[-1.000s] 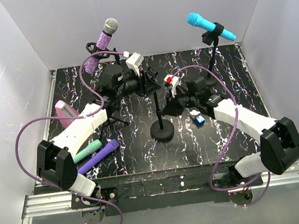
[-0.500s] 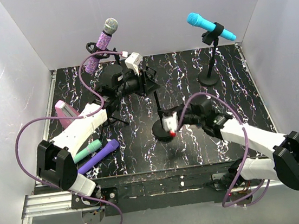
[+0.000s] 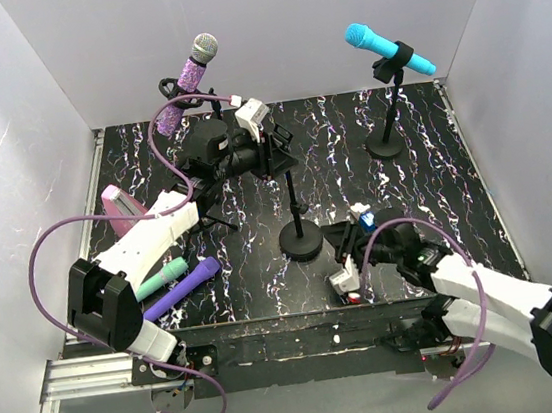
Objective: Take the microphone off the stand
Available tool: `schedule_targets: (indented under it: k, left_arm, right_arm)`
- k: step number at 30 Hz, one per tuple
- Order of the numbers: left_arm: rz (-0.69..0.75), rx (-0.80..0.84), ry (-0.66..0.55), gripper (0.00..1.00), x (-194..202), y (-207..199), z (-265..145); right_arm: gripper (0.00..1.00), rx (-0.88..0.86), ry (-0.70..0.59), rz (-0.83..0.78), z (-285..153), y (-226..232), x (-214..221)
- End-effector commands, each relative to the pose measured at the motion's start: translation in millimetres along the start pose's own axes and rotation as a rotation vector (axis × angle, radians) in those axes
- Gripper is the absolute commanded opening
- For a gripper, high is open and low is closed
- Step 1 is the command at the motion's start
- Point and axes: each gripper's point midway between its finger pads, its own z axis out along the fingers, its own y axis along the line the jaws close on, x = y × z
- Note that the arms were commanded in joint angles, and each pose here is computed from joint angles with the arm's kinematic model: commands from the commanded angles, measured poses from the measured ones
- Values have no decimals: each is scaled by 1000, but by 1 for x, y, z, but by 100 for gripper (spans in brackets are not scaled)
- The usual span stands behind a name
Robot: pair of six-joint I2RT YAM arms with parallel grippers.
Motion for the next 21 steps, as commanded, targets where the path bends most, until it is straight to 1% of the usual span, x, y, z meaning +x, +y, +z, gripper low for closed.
schedule_targets:
  k: [1, 3, 4, 5, 6, 7, 8, 10, 11, 13, 15, 16, 17, 21]
  left_arm:
    - [22, 43, 44, 0, 7, -13, -7]
    - [38, 54, 46, 0, 6, -14, -7]
    - [40, 57, 48, 0, 6, -15, -8]
    - [42, 58, 50, 0, 6, -15, -8]
    - [42, 56, 51, 0, 6, -14, -8]
    - [41, 56, 53, 0, 7, -15, -8]
    - [39, 49, 54, 0, 7, -13, -8]
    - [27, 36, 55, 0, 8, -12, -8]
    - [21, 27, 53, 0, 8, -10, -8]
    - [14, 17, 54, 0, 8, -9, -7]
    - [14, 11, 52, 0, 6, -9, -8]
    - [14, 8, 52, 0, 6, -9, -8]
    - [15, 6, 51, 0, 5, -8, -8]
    - [17, -2, 49, 0, 6, -8, -9]
  right_arm:
    - [40, -73, 28, 197, -21, 38, -8]
    - [45, -23, 65, 463, -29, 20, -5]
    - [48, -46, 84, 584, -33, 16, -5]
    - [63, -26, 114, 730, -33, 7, -1]
    - [70, 0, 146, 886, -32, -5, 4]
    - [71, 16, 182, 1015, -33, -18, 10]
    - [71, -6, 209, 1180, -32, -21, 12]
    - [76, -41, 205, 1480, -28, -36, 13]
    - [77, -54, 200, 1635, -25, -43, 15]
    - [79, -119, 122, 1878, -19, -54, 11]
    - [81, -135, 13, 2041, -13, -66, 11]
    - [81, -144, -15, 2090, -9, -68, 12]
    - [81, -164, -40, 2110, -7, -71, 10]
    - [80, -220, -68, 2152, 3, -73, 12]
